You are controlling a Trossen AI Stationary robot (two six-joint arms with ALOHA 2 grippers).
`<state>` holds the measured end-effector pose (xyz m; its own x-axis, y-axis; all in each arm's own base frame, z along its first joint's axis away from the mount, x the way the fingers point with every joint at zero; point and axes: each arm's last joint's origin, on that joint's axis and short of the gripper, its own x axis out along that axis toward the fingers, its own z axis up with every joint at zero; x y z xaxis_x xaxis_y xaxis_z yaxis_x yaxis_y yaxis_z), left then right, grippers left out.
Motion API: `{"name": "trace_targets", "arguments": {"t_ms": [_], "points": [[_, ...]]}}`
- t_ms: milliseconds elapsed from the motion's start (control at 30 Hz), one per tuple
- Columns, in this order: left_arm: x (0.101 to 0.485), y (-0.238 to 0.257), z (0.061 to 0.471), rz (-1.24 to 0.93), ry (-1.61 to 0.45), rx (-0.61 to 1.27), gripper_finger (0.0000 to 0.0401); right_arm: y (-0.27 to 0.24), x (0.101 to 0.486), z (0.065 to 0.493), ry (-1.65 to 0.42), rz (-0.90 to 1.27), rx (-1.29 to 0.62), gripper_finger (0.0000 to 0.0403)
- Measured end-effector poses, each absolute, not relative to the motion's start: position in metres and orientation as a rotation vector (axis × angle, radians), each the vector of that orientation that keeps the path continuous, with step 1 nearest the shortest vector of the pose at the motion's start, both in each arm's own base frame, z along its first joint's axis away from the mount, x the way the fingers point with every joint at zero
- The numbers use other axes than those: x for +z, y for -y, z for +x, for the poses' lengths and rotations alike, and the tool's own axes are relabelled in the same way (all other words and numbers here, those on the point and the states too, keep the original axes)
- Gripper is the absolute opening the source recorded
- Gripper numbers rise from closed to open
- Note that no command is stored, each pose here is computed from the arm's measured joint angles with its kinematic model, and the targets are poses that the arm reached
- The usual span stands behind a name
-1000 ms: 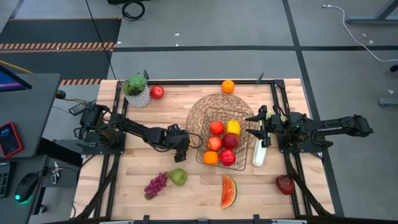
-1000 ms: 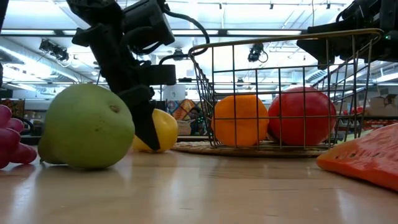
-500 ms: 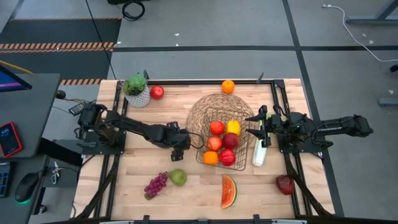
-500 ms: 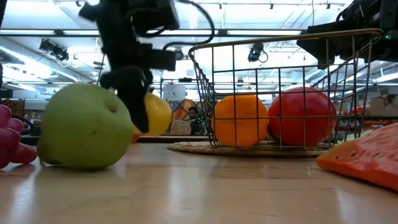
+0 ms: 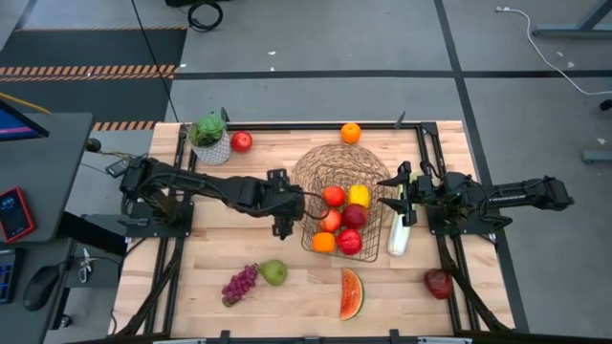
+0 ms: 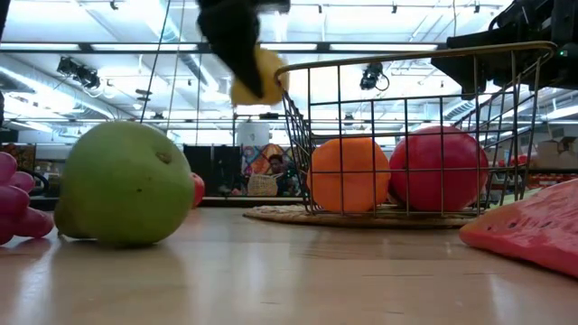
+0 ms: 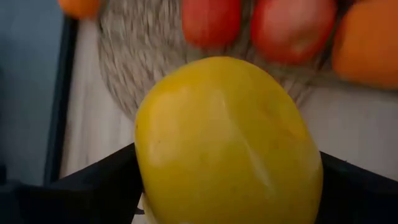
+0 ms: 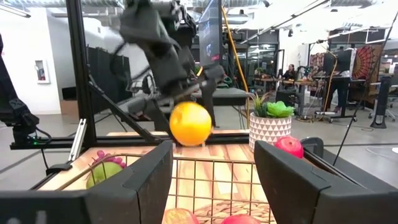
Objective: Build produce basket
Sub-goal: Put the yellow pear into the wire basket
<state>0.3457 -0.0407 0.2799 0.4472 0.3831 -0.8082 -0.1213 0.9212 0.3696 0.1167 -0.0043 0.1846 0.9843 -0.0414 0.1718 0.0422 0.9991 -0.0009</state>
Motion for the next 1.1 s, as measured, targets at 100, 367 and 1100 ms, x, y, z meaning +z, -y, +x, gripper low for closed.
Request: {"name": "trace_targets", "arguments": {"t_ms": [100,367,1100], "points": [[0.295,0.042,0.354,0.284,-0.968,0.303,0.0348,0.004,0.185,0.117,0.173,-0.005,-0.042,0.0231],[0.309,0.045,0.377,0.345,-0.731,0.256,0.0348,0.004,0.185,0.117,0.173,-0.005,-0.041,0.0231],[0.262,0.047,0.418,0.658,-0.571,0.126,0.0348,0.004,0.184,0.117,0.17,-0.004,-0.042,0.0231]]}}
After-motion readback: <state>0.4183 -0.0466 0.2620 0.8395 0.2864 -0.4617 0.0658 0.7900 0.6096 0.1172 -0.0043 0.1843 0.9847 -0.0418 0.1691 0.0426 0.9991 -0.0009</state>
